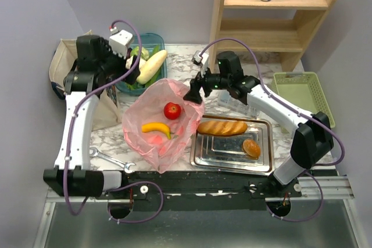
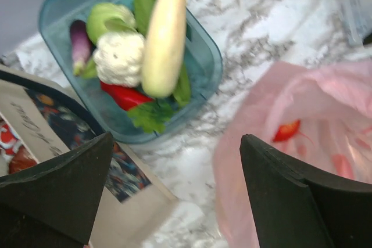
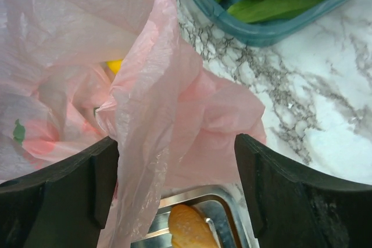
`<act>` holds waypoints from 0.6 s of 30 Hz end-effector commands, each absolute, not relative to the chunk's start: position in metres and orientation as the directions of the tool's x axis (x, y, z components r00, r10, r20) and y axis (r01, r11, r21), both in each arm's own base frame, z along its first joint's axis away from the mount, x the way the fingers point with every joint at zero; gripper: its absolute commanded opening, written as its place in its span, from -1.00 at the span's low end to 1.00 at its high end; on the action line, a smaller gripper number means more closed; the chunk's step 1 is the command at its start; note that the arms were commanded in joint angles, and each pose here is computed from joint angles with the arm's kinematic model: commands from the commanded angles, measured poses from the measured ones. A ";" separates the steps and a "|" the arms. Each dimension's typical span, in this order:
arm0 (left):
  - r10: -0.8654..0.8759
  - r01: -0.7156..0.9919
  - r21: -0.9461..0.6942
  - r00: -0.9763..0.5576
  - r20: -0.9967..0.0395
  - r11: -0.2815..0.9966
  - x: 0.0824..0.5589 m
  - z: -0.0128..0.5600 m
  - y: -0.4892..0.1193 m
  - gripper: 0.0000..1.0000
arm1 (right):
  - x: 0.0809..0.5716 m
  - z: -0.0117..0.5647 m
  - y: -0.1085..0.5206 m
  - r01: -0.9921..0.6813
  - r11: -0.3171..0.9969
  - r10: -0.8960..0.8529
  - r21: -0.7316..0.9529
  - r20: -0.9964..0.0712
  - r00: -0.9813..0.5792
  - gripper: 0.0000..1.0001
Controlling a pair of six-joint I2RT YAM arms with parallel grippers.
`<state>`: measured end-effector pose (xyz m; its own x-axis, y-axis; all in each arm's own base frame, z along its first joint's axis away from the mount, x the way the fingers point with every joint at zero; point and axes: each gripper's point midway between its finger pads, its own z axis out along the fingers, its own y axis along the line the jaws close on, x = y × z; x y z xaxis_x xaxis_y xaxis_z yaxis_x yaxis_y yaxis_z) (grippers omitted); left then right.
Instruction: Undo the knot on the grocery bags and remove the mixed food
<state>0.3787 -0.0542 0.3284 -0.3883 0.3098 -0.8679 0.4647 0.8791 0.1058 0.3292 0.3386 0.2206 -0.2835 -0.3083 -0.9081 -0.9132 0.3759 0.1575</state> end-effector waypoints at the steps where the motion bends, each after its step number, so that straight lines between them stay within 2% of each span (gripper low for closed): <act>1: 0.257 0.530 -0.060 -0.503 -0.825 0.846 0.333 0.274 -0.073 0.84 | 0.332 0.262 0.333 -0.934 0.356 -0.298 0.040 -0.942 -0.155 0.81; 2: 0.252 0.530 -0.066 -0.504 -0.826 0.845 0.323 0.270 -0.074 0.84 | 0.331 0.269 0.331 -0.933 0.358 -0.296 0.022 -0.946 -0.136 0.98; 6: 0.221 0.524 -0.118 -0.537 -0.814 0.843 0.298 0.253 -0.079 0.97 | 0.334 0.277 0.322 -0.919 0.394 -0.351 0.002 -0.924 -0.153 1.00; 10: 0.223 0.505 -0.127 -0.575 -0.787 0.854 0.288 0.232 -0.078 0.97 | 0.335 0.292 0.313 -0.906 0.420 -0.369 -0.048 -0.921 -0.122 1.00; 15: 0.215 0.477 -0.138 -0.611 -0.761 0.868 0.285 0.221 -0.076 0.89 | 0.271 0.317 0.337 -0.969 0.194 -0.369 -0.150 -0.927 0.070 0.94; 17: 0.197 0.490 -0.175 -0.615 -0.763 0.854 0.281 0.226 -0.083 0.86 | 0.242 0.303 0.346 -0.980 0.097 -0.409 -0.174 -0.905 0.121 0.79; 18: 0.186 0.499 -0.190 -0.608 -0.772 0.845 0.279 0.230 -0.086 0.86 | 0.230 0.296 0.349 -0.981 0.051 -0.424 -0.185 -0.894 0.147 0.62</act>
<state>0.2849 -0.0751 0.2165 -0.6176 0.2319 -0.7516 0.4881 0.8623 -0.1350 0.2898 0.3368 0.3074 0.0103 -0.3692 -0.9293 -0.9569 0.2661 -0.1163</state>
